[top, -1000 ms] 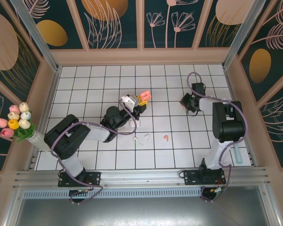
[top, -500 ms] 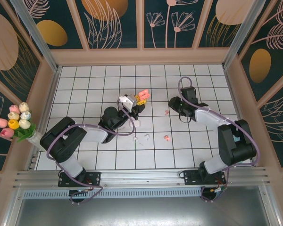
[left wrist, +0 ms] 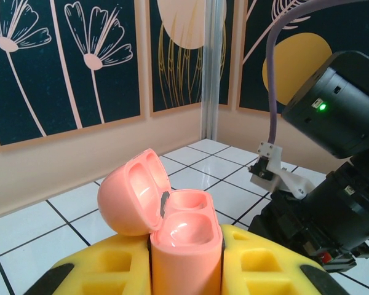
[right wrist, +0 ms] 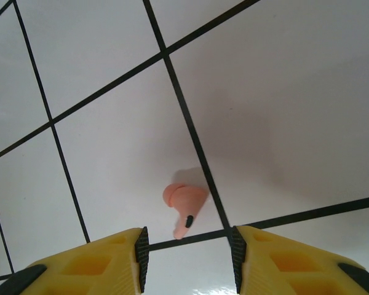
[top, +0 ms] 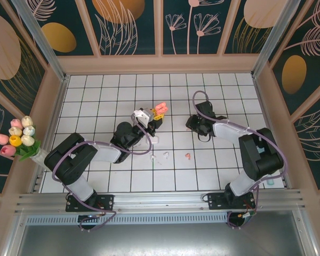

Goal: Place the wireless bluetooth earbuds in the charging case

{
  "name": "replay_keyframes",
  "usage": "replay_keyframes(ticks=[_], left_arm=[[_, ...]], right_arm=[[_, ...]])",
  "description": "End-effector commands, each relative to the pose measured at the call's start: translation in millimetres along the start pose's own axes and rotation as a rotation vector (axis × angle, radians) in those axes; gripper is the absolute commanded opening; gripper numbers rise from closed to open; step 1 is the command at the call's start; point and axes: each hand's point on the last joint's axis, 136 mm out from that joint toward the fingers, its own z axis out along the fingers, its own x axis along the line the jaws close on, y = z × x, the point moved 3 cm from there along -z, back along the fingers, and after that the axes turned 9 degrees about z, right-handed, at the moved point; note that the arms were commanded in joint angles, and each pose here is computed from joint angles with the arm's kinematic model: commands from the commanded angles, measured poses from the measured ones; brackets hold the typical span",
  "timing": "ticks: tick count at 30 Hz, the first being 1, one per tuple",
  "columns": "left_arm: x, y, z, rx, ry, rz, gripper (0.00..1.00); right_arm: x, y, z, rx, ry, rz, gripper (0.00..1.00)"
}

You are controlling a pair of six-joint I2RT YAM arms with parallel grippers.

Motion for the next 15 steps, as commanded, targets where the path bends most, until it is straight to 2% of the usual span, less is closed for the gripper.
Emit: replay_keyframes(ticks=[1,15], left_arm=[[6,14,-4,-0.04,0.024,0.024,0.0],[9,16,-6,-0.045,0.031,0.024,0.0]], right_arm=[[6,3,9,-0.004,-0.008,0.037,0.43],[1,-6,27,-0.012,-0.106,0.001,0.41]])
